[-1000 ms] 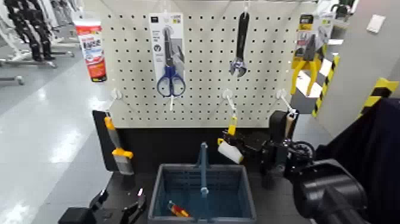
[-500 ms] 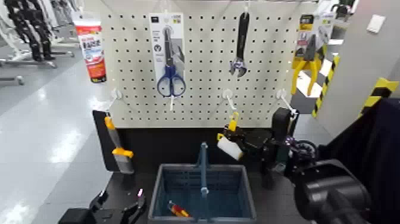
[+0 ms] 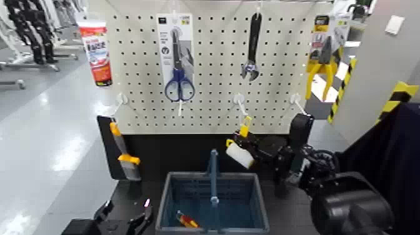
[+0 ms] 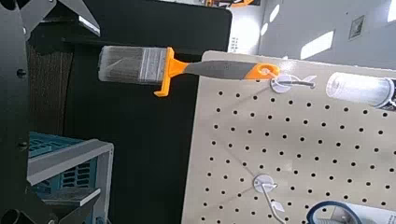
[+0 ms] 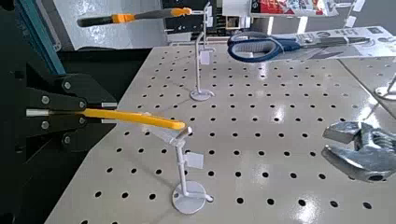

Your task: Put the yellow roller into the crate.

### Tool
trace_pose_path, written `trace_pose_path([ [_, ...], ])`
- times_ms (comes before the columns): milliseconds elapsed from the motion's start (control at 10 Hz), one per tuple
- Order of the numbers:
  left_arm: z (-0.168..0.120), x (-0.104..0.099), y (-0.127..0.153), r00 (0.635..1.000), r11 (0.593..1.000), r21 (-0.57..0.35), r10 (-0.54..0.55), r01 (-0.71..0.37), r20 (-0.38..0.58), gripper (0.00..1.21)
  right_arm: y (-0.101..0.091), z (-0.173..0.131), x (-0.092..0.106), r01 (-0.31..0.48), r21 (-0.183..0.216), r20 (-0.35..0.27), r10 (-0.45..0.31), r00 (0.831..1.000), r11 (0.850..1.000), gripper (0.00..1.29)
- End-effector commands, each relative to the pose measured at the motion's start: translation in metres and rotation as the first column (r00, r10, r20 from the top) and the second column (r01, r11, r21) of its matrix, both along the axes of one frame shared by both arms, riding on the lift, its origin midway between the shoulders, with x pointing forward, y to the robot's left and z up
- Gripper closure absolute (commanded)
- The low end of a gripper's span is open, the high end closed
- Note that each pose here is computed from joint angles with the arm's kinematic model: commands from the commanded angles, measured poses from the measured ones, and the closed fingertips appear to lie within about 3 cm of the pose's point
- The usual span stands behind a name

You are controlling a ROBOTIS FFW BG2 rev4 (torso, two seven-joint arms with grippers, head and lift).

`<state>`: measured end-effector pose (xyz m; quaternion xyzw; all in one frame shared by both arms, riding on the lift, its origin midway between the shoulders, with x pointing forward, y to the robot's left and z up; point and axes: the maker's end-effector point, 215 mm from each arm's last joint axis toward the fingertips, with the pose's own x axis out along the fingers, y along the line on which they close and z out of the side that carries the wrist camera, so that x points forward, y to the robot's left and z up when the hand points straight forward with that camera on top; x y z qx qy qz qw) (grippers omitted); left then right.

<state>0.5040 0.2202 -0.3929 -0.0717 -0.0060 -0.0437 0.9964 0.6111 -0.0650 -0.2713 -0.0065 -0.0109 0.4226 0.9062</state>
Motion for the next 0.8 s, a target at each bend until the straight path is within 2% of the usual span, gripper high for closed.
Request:
trace_pose_path([
  [100,-0.001,0.0,0.0,1.0,1.0,0.002,-0.001,0.001,0.0,0.11,0.003,0.008,-0.011,-0.002,0.02,0.016,0.002,1.0,1.0,1.27],
  [300,-0.001,0.0,0.0,1.0,1.0,0.002,-0.001,0.001,-0.002,0.11,0.004,0.023,-0.02,-0.006,0.032,0.035,0.005,0.999,0.999,1.27],
  [400,-0.002,0.0,-0.001,1.0,1.0,0.001,-0.002,0.002,-0.003,0.11,0.0,0.034,-0.023,0.001,0.04,0.056,-0.004,0.998,0.999,1.27],
  [600,-0.004,0.0,-0.001,1.0,1.0,0.001,-0.004,0.004,-0.007,0.11,-0.008,0.044,-0.032,0.015,0.049,0.06,-0.018,0.998,0.999,1.27],
  [800,-0.005,0.0,-0.002,1.0,1.0,0.001,-0.005,0.005,-0.008,0.11,-0.015,0.03,-0.045,0.025,0.06,-0.001,-0.025,1.0,0.998,1.27],
])
